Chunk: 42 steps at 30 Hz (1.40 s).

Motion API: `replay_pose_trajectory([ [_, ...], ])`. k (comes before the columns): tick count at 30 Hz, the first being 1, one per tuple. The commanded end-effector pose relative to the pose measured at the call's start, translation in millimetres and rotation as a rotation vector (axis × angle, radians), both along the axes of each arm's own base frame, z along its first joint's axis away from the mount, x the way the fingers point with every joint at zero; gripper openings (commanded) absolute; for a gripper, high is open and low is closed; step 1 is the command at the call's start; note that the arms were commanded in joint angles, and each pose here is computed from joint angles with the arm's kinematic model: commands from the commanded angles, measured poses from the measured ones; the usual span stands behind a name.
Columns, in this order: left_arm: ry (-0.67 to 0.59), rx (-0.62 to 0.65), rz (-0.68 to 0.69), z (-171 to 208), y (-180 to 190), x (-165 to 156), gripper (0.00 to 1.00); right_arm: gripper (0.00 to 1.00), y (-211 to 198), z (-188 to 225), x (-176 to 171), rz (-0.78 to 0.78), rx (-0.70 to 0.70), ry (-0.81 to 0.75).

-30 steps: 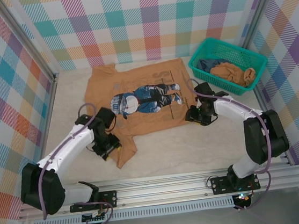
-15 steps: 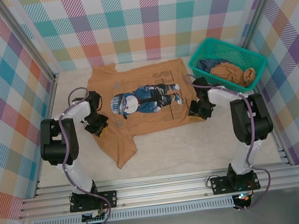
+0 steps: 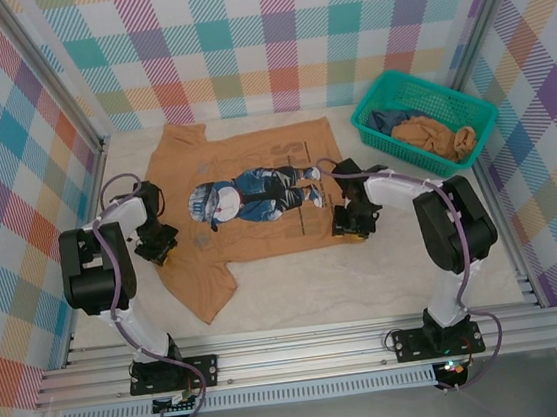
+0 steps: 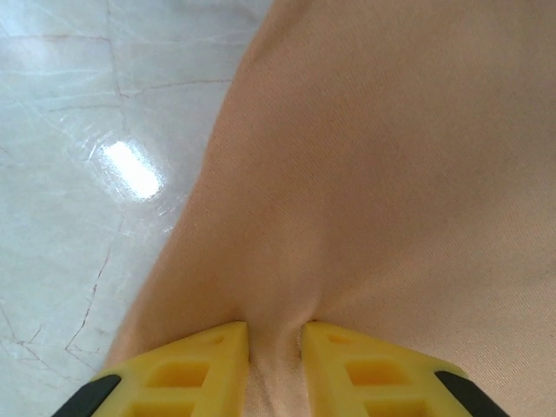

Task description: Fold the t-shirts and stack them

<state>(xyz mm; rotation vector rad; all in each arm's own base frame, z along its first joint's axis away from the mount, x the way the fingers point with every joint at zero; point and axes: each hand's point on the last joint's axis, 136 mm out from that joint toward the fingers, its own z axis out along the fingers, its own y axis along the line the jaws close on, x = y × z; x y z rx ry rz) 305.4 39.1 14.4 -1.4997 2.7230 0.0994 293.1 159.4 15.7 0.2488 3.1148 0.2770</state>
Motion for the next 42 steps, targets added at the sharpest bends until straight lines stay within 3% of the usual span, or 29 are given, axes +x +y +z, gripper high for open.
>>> replay_pose_trajectory([
  [1,0.101,-0.028,-0.018,-27.1,-9.5,-25.1,0.25,0.41,-28.6,-16.5,-39.1,-0.037,-0.11,0.129],
  [6,0.075,-0.062,-0.078,-25.2,-35.1,-8.9,0.25,0.42,-46.4,-16.4,-52.3,-0.086,-0.132,0.135],
  [10,0.081,-0.023,-0.084,-16.4,-32.9,-6.0,0.27,0.44,-38.2,-8.9,-44.9,-0.084,-0.064,0.082],
  [14,0.031,0.046,-0.101,19.6,-24.6,-12.8,0.45,0.47,-28.3,19.6,-28.2,-0.054,0.0,-0.024],
  [17,0.006,0.064,-0.132,50.7,-28.4,-37.2,0.49,0.48,-25.9,43.8,-22.7,-0.044,0.028,-0.086],
  [20,0.056,-0.016,-0.166,52.5,-53.9,-86.4,0.48,0.49,-18.6,61.0,-28.2,-0.034,0.092,-0.106],
  [24,0.17,-0.148,-0.184,35.7,-95.1,-163.9,0.43,0.51,6.4,76.3,-47.0,-0.006,0.273,-0.071],
  [27,0.223,-0.182,-0.18,23.6,-106.2,-202.1,0.39,0.51,22.5,86.8,-61.5,0.008,0.406,-0.054],
  [30,0.203,-0.196,-0.165,13.8,-105.2,-214.0,0.37,0.52,26.9,93.0,-71.1,0.016,0.466,-0.056],
  [42,0.153,-0.232,-0.136,9.3,-116.9,-199.3,0.32,0.51,22.7,80.5,-85.4,0.004,0.465,-0.027],
])
